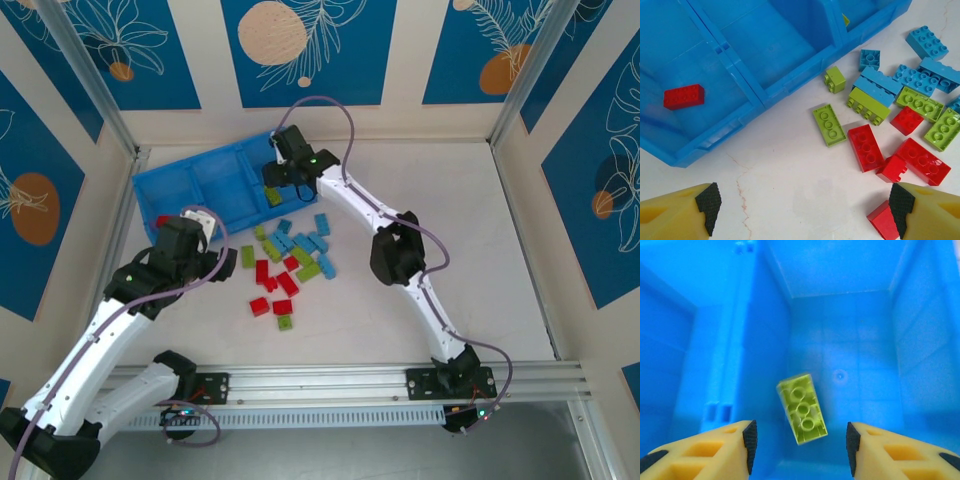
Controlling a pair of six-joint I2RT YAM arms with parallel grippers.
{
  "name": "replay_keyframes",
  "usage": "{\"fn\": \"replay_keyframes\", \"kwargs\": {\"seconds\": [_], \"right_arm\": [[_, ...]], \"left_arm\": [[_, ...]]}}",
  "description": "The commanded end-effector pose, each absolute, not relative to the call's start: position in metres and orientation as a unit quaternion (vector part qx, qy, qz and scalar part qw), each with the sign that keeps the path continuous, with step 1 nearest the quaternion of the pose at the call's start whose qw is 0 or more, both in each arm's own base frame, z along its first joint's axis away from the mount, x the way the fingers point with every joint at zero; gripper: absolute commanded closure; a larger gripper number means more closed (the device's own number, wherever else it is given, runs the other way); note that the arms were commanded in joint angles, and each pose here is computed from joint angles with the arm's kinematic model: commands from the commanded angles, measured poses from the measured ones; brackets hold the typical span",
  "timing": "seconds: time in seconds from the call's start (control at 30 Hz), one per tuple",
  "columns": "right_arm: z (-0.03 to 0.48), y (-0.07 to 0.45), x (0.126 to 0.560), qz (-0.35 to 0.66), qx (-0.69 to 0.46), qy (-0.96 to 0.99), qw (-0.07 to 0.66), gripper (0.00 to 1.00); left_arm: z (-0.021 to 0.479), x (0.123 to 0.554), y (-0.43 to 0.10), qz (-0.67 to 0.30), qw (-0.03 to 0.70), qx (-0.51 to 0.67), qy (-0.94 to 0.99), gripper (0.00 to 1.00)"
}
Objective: Sort the legos into containers by color
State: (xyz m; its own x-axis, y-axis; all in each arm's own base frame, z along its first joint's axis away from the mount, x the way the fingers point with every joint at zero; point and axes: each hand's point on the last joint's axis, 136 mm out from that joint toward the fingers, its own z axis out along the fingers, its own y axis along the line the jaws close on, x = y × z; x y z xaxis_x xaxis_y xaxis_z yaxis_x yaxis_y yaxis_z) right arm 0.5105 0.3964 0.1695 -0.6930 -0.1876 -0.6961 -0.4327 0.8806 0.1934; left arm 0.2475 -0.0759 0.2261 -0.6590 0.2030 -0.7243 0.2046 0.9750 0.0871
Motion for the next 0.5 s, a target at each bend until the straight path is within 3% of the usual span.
{"fn": "replay_keyframes", "kwargs": {"seconds": [0.0, 0.13, 0.3, 0.47], "right_arm": [[0.253, 0.380, 0.469, 0.203, -0.182, 0.887, 0.372, 0.48], [0.250, 0.352, 0.404, 0.215, -0.195, 0.884, 0.366, 0.47], [0.185, 0.314, 0.327, 0.210, -0.182, 0.895, 0.348, 0.45], [0.117, 0.312, 0.295, 0.173, -0.212, 0.919, 0.283, 0.45]], "left_arm": [[0.226, 0.249, -0.073, 0.002, 0.400, 0.112, 0.910, 0.11], [0.226, 0.244, -0.093, -0.046, 0.395, 0.150, 0.905, 0.13], [0.226, 0.233, -0.126, -0.129, 0.378, 0.208, 0.893, 0.12], [0.225, 0.228, -0.137, -0.157, 0.367, 0.232, 0.887, 0.07]]}}
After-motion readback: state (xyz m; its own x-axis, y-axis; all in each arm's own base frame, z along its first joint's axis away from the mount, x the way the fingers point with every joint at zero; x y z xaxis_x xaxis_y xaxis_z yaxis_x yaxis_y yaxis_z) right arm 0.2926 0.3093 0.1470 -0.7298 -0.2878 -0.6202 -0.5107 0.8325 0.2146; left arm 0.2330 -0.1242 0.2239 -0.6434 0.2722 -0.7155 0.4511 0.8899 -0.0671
